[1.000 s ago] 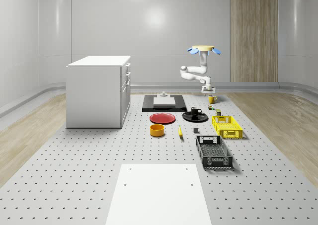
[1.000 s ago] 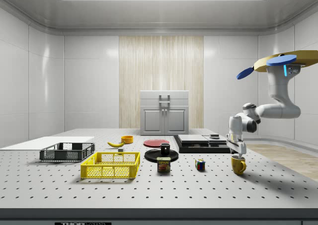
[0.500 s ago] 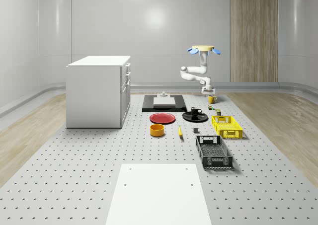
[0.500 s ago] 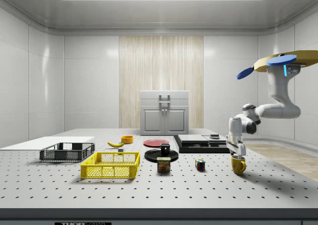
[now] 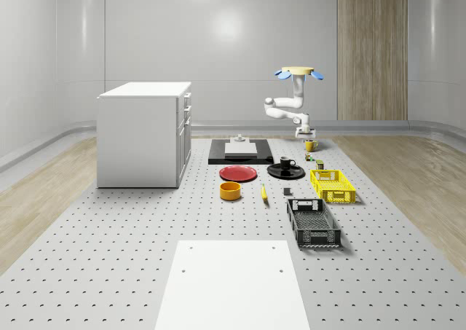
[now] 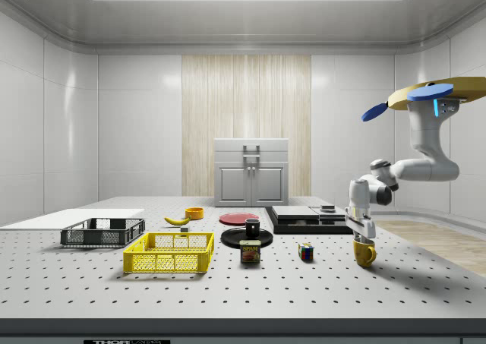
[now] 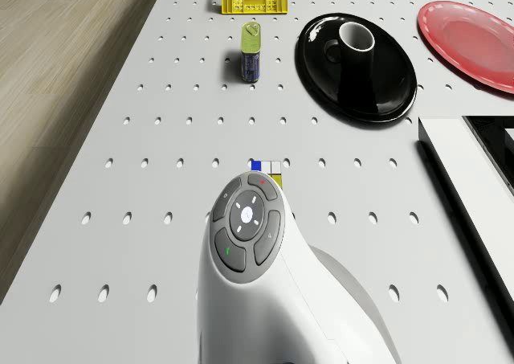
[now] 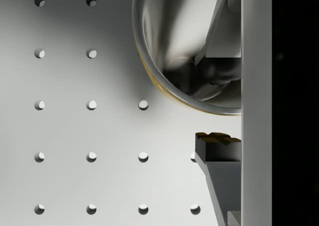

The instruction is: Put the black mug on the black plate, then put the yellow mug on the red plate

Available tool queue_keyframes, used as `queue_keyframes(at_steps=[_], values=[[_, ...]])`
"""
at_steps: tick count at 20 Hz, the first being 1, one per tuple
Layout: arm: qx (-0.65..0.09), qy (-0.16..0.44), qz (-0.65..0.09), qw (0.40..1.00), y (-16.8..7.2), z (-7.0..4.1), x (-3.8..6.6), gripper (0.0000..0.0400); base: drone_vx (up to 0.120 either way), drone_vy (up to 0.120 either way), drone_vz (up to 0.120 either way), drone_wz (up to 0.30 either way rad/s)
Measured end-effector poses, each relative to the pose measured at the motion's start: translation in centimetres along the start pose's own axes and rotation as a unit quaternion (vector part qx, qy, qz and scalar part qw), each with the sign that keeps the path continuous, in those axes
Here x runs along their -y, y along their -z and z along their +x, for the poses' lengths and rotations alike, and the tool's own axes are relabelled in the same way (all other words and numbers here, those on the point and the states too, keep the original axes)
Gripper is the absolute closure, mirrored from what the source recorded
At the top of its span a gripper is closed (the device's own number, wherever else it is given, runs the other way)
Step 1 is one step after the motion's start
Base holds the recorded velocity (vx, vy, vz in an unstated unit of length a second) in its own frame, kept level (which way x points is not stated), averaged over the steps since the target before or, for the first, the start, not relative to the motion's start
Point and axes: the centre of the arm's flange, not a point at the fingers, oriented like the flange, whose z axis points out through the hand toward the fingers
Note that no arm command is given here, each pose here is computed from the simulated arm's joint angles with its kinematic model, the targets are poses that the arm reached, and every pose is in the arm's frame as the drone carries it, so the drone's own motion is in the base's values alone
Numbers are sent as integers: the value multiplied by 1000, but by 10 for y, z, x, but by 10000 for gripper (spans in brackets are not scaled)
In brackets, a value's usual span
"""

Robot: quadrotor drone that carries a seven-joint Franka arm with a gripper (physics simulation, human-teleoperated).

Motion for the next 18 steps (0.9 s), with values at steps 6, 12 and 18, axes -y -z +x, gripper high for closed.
queue_keyframes(at_steps=[6,12,18], values=[[0,0,0,1000,2,0,0,285,0,0,0,0],[0,0,0,1000,20,0,0,289,0,0,87,0],[0,0,0,1000,30,0,0,290,0,0,120,0]])
